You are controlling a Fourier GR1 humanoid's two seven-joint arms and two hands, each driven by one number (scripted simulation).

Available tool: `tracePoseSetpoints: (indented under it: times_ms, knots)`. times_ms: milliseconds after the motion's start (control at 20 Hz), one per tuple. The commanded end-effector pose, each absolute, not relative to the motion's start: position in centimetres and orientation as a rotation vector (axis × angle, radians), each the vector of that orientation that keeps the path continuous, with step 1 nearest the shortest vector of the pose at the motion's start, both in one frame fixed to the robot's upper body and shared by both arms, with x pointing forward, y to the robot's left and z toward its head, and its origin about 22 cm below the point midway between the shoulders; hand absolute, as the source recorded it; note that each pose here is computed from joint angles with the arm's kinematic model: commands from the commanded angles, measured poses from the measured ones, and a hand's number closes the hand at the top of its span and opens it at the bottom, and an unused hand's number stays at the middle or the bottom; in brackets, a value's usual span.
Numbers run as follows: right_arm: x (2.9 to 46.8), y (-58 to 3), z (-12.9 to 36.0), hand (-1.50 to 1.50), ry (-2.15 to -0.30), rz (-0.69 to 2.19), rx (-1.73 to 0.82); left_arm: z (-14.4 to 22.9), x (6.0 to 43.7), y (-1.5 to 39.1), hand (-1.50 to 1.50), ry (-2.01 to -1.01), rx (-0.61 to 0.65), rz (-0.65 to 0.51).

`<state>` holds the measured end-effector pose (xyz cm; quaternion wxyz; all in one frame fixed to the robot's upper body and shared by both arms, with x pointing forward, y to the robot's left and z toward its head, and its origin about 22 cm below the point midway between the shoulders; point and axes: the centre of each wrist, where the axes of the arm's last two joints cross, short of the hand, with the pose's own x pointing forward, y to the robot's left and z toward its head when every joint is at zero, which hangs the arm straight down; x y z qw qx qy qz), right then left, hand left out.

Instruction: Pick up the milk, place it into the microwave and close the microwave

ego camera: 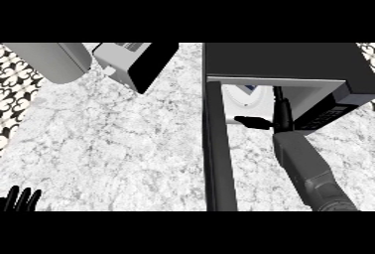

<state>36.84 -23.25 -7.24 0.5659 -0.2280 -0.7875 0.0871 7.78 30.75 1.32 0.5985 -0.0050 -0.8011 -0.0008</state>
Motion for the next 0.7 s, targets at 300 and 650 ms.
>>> tracePoseSetpoints:
  times_ms: [300,650]
  knots:
    - [31.8,-24.2,-11.9,-1.50,-1.863,0.113,-0.181,1.3,7.8,29.0,-1.50,-1.840,-0.224,-0.090]
    - [28.2,-23.5,-14.0,-1.50,-1.899,0.064,-0.019,0.6,8.6,25.7,-1.50,-1.822,-0.312,-0.176]
